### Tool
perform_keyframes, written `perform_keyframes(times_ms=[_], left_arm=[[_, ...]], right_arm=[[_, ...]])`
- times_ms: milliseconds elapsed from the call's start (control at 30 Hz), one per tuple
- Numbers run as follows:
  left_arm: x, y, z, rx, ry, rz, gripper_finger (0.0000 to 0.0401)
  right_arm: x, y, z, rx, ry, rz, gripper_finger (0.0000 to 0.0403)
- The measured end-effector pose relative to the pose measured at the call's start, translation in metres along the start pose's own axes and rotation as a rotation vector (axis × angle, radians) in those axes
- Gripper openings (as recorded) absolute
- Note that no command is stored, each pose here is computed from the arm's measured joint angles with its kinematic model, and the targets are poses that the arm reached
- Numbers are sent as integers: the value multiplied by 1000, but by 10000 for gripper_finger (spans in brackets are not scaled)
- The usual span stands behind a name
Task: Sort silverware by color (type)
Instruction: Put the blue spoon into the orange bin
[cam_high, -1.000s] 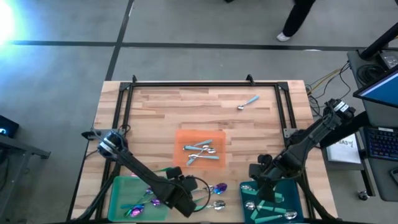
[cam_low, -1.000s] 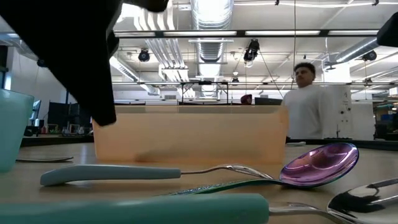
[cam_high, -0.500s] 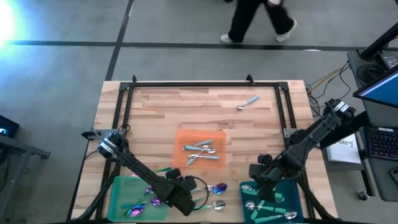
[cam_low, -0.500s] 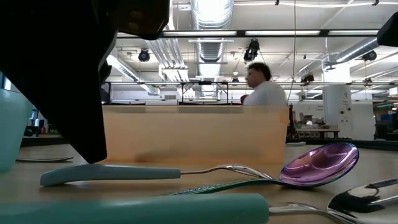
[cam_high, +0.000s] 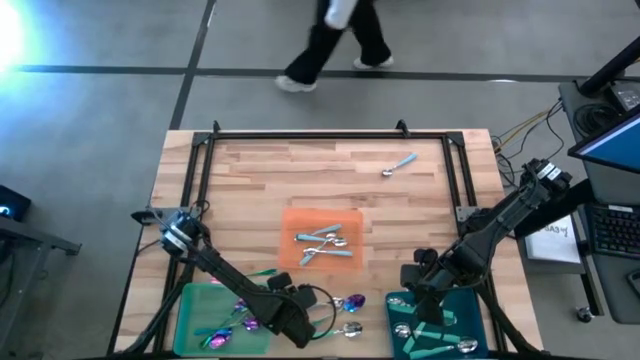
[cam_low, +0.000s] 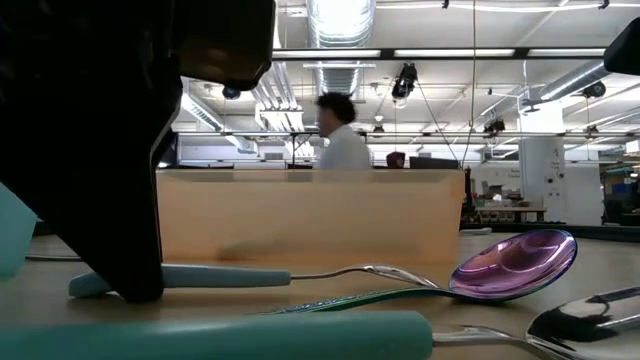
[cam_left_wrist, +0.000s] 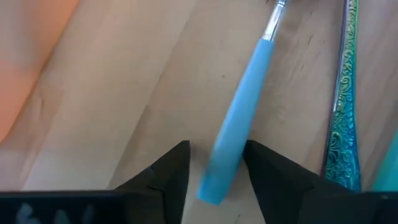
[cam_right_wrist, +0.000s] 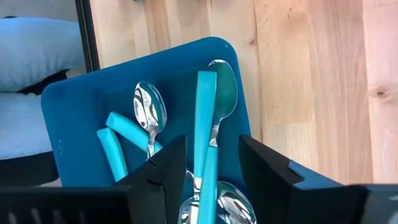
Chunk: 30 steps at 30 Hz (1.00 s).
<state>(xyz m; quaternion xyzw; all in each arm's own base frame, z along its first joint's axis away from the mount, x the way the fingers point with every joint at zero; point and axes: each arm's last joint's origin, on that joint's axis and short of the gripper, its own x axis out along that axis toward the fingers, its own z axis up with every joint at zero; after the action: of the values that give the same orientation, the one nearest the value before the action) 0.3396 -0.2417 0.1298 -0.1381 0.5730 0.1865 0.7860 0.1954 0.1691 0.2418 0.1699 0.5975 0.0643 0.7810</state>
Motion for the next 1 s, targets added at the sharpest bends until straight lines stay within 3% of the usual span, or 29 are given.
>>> perform_keyframes(times_ms=[200,400,633,800,1000], left_arm=[[1,-1,0,-44,18,-15,34],[-6,-3,3,-85,19,-31,34],[-46,-23,26,28,-34,-129,34],[-67,-17,37,76,-78,-16,34],[-106,-7,58,56,-282,168,35]], right_arm=[[0,0,0,0,0,0,136],[0,0,0,0,0,0,132],[0,0,0,0,-2,-1,132],[0,-2,3,-18,-97,-77,132],[-2,-3,11,-73,-294,-193,132]])
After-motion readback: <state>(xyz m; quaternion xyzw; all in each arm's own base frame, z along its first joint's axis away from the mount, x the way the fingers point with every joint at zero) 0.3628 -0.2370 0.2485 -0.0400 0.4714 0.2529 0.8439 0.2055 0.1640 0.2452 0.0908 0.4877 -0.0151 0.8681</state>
